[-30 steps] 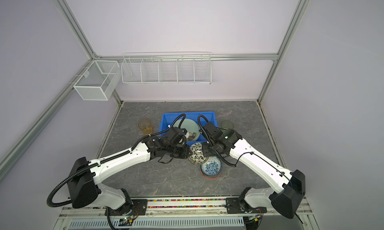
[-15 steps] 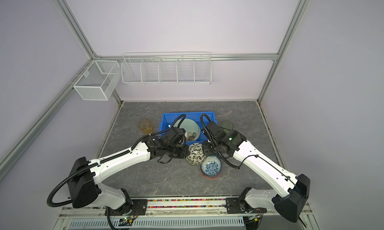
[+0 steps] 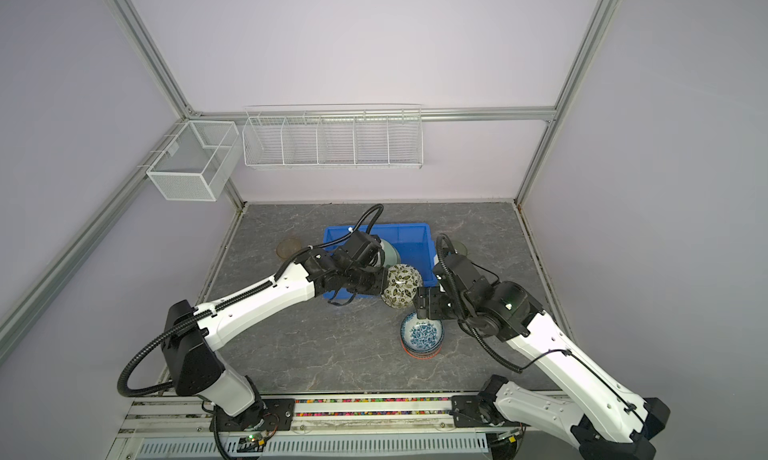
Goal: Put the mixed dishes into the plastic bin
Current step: 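Carry the leaf-print bowl into the bin with the left gripper while right draws back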
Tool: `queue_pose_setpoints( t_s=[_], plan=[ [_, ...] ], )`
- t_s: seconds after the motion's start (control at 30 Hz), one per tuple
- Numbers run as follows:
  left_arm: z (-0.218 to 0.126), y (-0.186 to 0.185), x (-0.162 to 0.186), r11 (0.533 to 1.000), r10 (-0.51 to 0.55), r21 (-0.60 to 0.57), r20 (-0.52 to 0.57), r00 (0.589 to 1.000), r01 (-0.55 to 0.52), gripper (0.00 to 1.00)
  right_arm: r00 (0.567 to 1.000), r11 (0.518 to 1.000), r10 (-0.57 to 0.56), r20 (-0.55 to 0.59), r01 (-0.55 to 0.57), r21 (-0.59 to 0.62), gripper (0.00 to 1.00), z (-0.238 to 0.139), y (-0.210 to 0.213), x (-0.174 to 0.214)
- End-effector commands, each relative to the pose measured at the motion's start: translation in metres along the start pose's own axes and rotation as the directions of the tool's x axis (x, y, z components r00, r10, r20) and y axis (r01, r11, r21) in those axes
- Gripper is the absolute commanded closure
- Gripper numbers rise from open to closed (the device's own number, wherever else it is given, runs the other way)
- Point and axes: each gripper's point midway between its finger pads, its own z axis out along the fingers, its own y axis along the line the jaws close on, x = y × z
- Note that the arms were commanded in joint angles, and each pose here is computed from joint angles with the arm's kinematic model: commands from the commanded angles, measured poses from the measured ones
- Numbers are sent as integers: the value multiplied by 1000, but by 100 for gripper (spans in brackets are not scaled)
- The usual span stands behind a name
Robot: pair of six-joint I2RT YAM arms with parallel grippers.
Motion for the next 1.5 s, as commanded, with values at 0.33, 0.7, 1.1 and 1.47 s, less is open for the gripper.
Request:
queue_pose_setpoints(
  t_s=[0.33, 0.7, 1.1, 1.47],
  plan=[
    [30, -1, -63, 996, 53, -77, -1, 999, -53, 100, 995, 992, 96, 23, -97, 77, 12, -24, -47, 35],
    [73, 19, -81, 988, 67, -139, -38, 997, -72, 100, 991, 982, 116, 61, -124, 140, 12, -34, -65, 36],
    [108, 32, -84, 985, 71, -151, -109, 992, -87, 100, 987, 970, 138, 76, -151, 192, 12, -35, -78, 39],
    [125, 36, -69, 989, 61, -126, -161, 985, -82, 100, 989, 970, 146, 40, -151, 189, 12, -23, -77, 42]
  ],
)
